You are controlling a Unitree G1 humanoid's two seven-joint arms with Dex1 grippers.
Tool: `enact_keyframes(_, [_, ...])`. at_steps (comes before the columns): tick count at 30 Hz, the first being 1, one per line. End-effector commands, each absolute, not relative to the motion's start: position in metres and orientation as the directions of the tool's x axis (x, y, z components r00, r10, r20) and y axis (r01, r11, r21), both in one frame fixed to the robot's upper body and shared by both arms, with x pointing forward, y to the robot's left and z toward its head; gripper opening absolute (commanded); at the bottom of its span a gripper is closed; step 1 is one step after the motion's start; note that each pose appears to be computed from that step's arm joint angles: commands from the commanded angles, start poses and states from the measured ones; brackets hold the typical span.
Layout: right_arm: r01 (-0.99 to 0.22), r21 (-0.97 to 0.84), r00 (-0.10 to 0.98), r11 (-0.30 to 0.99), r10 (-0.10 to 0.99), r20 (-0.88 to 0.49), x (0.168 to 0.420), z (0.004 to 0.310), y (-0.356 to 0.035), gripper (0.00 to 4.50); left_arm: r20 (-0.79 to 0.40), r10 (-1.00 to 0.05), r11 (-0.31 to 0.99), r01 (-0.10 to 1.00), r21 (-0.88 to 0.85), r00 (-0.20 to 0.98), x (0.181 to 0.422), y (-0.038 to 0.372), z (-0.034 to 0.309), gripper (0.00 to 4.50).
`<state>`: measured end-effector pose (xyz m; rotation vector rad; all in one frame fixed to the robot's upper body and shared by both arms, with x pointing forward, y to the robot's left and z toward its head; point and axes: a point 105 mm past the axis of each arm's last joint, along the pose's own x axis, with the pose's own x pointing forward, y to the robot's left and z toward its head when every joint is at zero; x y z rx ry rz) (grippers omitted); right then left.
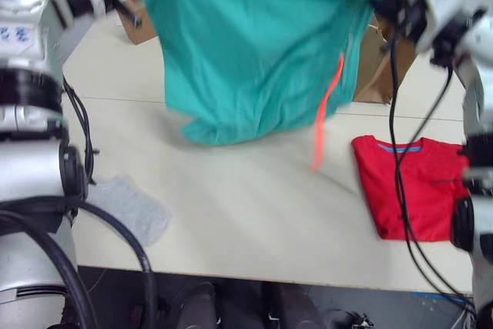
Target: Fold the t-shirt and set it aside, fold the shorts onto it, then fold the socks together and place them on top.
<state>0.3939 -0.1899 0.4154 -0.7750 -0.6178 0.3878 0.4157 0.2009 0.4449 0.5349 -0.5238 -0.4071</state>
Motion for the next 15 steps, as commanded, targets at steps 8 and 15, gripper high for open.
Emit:
enact_keyframes(8, [0.044,-0.772,0.715,0.634,0.520,0.467,0.388,0.411,-0.212,0.00,0.409,-0.818,0.529,0.251,0.811,0.403,0.345,0.174,0.485,0.04])
enact_keyframes(15, [-0.466,-0.679,0.770,0.568,0.638,0.005,0.359,0.251,-0.213,0.00,-0.162,-0.927,0.196,0.807,0.557,0.337,0.337,0.172,0.327,0.04])
